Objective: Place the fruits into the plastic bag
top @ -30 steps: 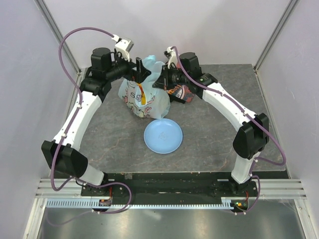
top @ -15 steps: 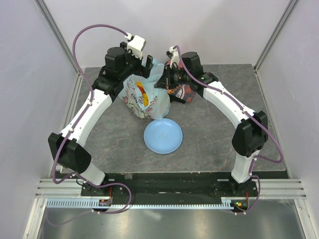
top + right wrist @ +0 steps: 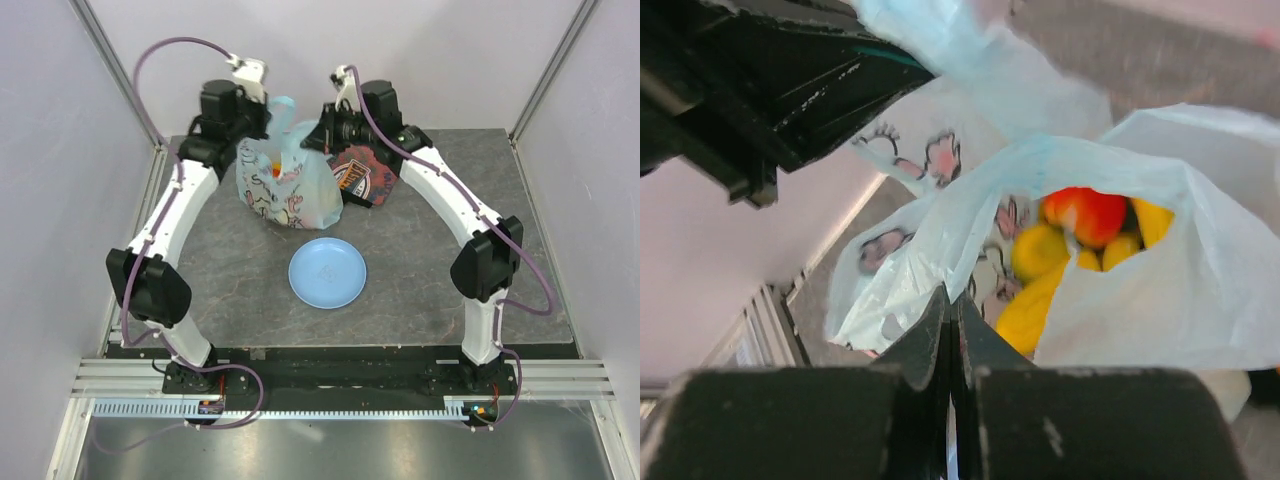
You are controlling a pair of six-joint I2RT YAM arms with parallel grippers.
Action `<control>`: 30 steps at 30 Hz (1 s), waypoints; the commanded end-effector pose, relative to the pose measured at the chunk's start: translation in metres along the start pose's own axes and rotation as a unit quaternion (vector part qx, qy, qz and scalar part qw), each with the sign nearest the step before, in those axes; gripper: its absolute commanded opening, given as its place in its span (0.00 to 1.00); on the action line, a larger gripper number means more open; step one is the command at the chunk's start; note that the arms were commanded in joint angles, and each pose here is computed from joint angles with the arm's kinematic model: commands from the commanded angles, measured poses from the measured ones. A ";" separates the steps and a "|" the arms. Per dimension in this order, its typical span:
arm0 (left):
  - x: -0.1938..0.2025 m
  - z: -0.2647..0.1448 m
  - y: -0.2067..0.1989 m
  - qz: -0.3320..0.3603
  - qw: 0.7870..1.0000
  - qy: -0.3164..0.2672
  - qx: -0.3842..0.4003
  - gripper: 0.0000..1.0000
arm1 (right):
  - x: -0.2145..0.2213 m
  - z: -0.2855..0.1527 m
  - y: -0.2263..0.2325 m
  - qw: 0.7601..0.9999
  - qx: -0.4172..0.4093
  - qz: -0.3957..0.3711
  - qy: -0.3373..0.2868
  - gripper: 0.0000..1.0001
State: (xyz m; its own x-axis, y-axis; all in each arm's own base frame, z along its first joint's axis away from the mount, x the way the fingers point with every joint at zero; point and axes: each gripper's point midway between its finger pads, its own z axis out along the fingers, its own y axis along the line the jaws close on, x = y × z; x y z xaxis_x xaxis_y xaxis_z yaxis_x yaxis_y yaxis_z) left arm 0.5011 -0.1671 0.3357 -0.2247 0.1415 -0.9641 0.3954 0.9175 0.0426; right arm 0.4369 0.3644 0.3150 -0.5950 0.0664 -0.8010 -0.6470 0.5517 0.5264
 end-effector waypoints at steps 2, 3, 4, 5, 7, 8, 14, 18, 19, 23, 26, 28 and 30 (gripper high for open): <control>-0.110 -0.079 0.072 -0.087 0.983 -0.137 -0.084 0.01 | -0.112 -0.024 0.045 0.986 -0.022 -0.071 -0.150 0.00; -0.116 -0.087 0.076 -0.087 0.981 -0.147 -0.089 0.01 | -0.127 -0.029 0.053 0.982 -0.028 -0.080 -0.171 0.00; -0.126 -0.101 0.078 -0.087 0.979 -0.161 -0.095 0.01 | -0.138 -0.033 0.057 0.977 -0.029 -0.087 -0.192 0.00; -0.128 -0.106 0.080 -0.092 0.977 -0.165 -0.098 0.01 | -0.146 -0.037 0.061 0.974 -0.032 -0.089 -0.206 0.00; -0.123 -0.114 0.083 -0.094 0.976 -0.164 -0.107 0.02 | -0.150 -0.037 0.062 0.971 -0.040 -0.085 -0.218 0.00; -0.117 -0.114 0.085 -0.096 0.976 -0.158 -0.114 0.02 | -0.145 -0.032 0.057 0.973 -0.040 -0.077 -0.212 0.00; -0.077 -0.129 0.089 -0.118 0.974 -0.130 -0.140 0.01 | -0.077 0.000 0.011 0.991 -0.012 -0.027 -0.133 0.00; -0.006 -0.127 0.111 -0.128 0.965 -0.076 -0.215 0.02 | -0.021 0.014 -0.030 0.996 0.029 -0.013 -0.082 0.00; 0.006 -0.127 0.112 -0.139 0.963 -0.068 -0.221 0.01 | -0.012 0.017 -0.034 0.997 0.030 -0.009 -0.073 0.00; 0.031 -0.139 0.109 -0.156 0.962 -0.057 -0.217 0.02 | 0.011 0.024 -0.037 0.999 0.016 0.015 -0.044 0.00; 0.025 -0.146 0.104 -0.160 0.963 -0.067 -0.206 0.04 | 0.008 0.023 -0.032 0.999 0.007 0.015 -0.049 0.01; 0.025 -0.147 0.098 -0.168 0.965 -0.064 -0.192 0.15 | 0.004 0.021 -0.030 0.999 0.006 0.013 -0.053 0.16; 0.024 -0.148 0.092 -0.178 0.965 -0.063 -0.180 0.32 | -0.002 0.016 -0.024 0.998 0.002 0.003 -0.059 0.29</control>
State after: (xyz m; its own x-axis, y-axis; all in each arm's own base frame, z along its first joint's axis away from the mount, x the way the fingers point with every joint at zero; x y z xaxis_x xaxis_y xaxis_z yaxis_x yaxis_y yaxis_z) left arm 0.4106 -0.0167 0.3107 -0.2832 -0.1609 -0.9455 -0.0662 0.9868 -0.1481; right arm 0.4664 0.3618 0.2440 -0.6343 0.1286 -0.7623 -0.5555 0.6099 0.5652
